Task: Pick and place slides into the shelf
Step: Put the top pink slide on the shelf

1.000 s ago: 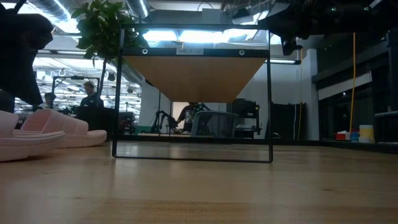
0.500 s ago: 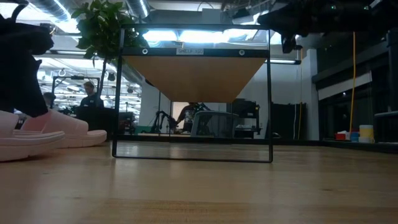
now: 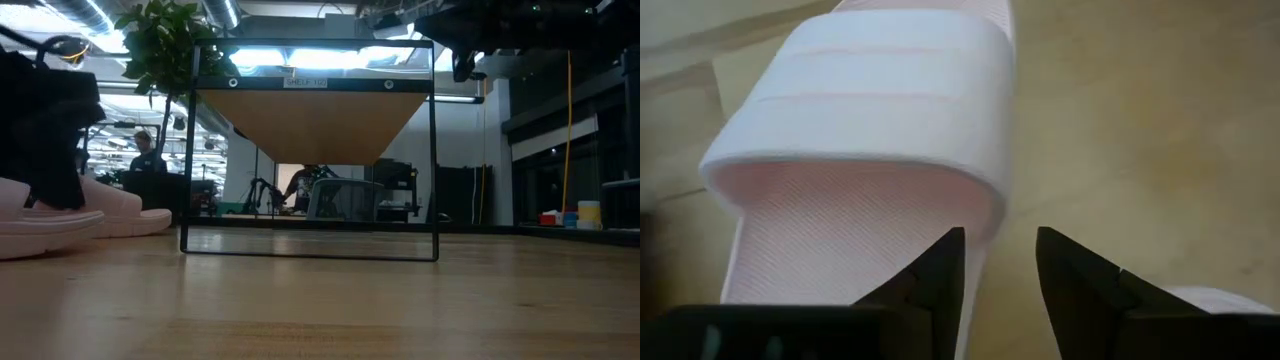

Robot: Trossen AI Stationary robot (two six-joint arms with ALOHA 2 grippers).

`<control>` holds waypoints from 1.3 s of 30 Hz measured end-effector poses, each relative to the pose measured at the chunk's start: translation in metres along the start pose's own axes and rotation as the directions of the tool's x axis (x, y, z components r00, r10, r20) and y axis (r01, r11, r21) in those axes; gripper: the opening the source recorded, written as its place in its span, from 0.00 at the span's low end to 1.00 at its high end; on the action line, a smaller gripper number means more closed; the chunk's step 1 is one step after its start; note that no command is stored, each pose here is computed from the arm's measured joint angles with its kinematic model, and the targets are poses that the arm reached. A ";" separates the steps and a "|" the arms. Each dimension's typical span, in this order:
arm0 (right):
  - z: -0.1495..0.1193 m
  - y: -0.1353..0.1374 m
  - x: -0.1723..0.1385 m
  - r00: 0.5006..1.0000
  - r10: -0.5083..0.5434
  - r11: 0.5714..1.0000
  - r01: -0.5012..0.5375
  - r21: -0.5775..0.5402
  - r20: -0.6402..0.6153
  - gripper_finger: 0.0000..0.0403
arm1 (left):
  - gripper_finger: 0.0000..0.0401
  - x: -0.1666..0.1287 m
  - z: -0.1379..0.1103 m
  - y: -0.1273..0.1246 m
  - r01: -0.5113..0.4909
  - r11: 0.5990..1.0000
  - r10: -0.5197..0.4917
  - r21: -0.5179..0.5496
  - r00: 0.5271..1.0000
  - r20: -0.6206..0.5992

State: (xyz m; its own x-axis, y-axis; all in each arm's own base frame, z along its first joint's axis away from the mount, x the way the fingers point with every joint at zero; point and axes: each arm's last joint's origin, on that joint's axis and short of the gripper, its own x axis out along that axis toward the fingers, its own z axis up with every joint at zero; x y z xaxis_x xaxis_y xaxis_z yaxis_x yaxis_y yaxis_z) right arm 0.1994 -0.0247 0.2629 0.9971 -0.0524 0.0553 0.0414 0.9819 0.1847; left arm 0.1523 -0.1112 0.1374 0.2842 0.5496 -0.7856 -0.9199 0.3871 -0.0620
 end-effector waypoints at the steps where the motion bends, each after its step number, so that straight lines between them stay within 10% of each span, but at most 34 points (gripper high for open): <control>1: 0.000 0.000 0.000 1.000 0.000 1.000 0.000 0.011 0.000 0.01 | 0.30 0.002 -0.001 0.000 -0.011 1.000 0.011 0.003 1.000 0.003; 16: 0.001 0.000 0.000 1.000 0.001 1.000 -0.002 0.014 0.008 0.01 | 0.28 0.018 0.003 -0.008 -0.039 0.998 0.042 -0.041 0.997 0.070; 26: 0.001 0.000 0.000 1.000 0.002 1.000 -0.002 0.017 0.009 0.01 | 0.03 0.019 0.005 -0.011 -0.006 0.998 0.013 -0.064 0.994 0.106; 39: 0.001 0.000 0.000 1.000 0.002 1.000 -0.002 0.016 0.009 0.01 | 0.01 0.012 0.006 -0.009 0.028 0.998 -0.022 -0.064 0.995 0.096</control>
State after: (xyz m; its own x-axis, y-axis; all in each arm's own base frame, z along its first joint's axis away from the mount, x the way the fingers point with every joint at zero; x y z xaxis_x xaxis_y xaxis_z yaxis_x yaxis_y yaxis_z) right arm 0.1994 -0.0246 0.2639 0.9965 -0.0520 0.0648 0.0381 0.9789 0.2006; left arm 0.1659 -0.1043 0.1321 0.3289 0.6094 -0.7214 -0.9269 0.3547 -0.1230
